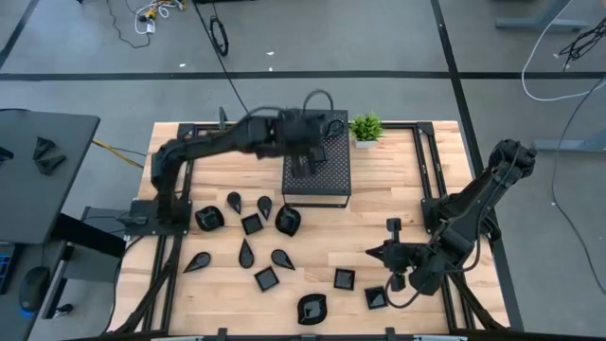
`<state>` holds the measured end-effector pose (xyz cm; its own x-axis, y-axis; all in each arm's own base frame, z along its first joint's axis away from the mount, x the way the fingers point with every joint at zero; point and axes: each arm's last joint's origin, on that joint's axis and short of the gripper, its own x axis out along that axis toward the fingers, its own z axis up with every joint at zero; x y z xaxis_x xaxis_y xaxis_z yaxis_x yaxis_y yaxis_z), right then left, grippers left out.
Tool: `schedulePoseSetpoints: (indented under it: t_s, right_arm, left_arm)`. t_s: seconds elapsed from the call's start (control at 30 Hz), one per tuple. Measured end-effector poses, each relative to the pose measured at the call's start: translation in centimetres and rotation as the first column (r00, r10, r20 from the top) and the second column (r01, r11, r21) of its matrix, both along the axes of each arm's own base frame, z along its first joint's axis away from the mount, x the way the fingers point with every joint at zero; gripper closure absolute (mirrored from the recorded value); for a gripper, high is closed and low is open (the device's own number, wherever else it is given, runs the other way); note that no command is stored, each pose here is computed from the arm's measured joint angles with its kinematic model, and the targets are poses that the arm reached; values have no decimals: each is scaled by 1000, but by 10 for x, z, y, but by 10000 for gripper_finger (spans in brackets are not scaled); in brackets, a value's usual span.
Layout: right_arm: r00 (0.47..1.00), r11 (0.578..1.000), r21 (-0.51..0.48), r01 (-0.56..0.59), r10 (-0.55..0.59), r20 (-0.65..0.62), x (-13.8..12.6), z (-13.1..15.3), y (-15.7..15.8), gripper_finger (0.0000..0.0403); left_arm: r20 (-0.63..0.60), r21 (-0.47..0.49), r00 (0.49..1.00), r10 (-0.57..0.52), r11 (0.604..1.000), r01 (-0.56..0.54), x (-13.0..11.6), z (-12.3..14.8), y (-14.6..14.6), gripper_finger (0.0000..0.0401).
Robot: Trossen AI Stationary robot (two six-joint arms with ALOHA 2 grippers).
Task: Pick & Place Mini shaped plates
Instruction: Stack the black leaf-shaped plate on top of the black leaf-shaped plate on the shelf
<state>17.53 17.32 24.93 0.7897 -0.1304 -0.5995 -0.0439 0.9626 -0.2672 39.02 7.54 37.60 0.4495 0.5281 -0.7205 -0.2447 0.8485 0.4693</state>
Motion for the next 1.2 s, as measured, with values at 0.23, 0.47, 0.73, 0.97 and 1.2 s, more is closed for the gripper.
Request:
schedulePoseSetpoints:
  t_s: [0.23,0.47,0.73,0.97,1.2]
  right_arm:
    - [1000,1000,-7,-6,6,0,0,0,0,399]
    - [1000,1000,-18,-6,7,15,1,1,1,399]
    - [1000,1000,-17,-5,5,19,1,1,1,399]
    - [1000,1000,-17,-5,6,19,1,1,1,399]
    - [1000,1000,-17,-5,6,20,1,1,1,399]
  left_arm:
    - [-84,65,996,-10,998,15,2,-9,30,397]
    - [-195,100,974,-111,986,133,25,-39,33,388]
    - [-231,76,970,-77,992,97,35,-61,42,394]
    - [-206,59,979,2,998,10,33,-65,54,381]
    - [-176,23,982,68,998,-65,29,-65,64,390]
